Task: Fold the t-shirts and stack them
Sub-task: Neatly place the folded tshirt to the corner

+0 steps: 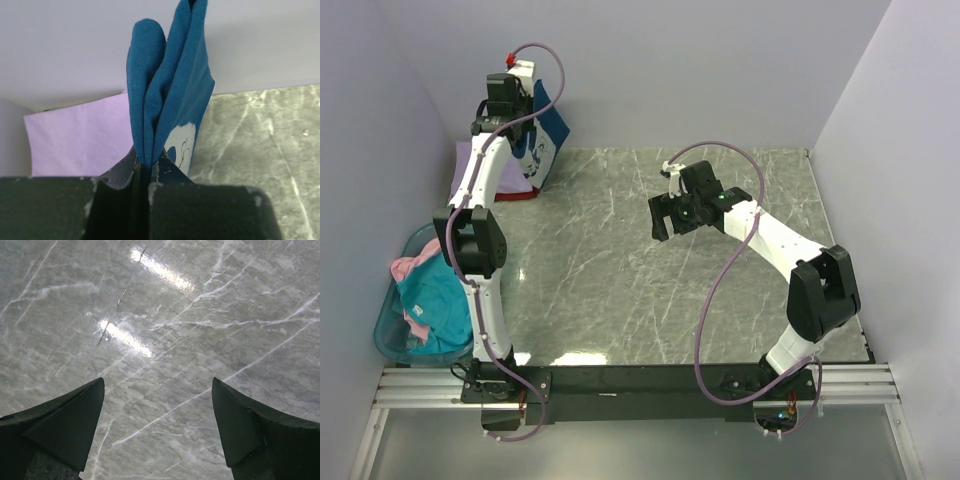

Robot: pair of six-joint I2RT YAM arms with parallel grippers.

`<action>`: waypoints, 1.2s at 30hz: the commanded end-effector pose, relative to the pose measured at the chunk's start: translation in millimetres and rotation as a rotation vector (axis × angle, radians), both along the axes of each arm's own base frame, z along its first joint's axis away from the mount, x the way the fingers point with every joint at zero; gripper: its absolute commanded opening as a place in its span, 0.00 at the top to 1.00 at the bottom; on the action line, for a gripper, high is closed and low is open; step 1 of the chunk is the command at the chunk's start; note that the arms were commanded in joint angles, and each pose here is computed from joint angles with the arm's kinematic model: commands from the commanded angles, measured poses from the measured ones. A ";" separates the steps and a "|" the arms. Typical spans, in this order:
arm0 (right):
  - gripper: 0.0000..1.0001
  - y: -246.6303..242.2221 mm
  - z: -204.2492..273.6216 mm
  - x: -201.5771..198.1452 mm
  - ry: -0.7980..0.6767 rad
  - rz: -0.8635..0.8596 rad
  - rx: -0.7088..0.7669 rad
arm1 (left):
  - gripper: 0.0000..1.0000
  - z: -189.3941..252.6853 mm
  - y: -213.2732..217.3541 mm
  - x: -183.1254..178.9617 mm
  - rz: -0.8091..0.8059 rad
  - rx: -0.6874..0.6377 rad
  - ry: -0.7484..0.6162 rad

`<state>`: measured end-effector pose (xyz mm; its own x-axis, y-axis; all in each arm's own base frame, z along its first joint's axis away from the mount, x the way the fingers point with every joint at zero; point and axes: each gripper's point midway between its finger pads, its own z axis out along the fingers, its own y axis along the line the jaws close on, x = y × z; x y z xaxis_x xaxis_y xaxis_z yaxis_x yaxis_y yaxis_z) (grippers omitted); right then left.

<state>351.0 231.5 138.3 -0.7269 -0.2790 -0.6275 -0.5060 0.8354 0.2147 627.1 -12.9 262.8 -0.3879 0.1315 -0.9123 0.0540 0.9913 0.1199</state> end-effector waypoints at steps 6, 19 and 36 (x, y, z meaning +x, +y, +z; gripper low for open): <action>0.06 1.9 17.3 4.9 -0.032 -0.010 0.028 | 1.00 42.5 42.6 3.7 0.079 -0.010 -0.107; 0.06 3.1 13.3 6.7 -0.016 -0.011 0.026 | 1.00 5.4 89.5 16.3 0.117 0.010 -0.060; 0.06 5.0 8.3 7.5 0.004 -0.010 0.020 | 0.96 -15.7 137.8 26.5 0.136 0.136 -0.064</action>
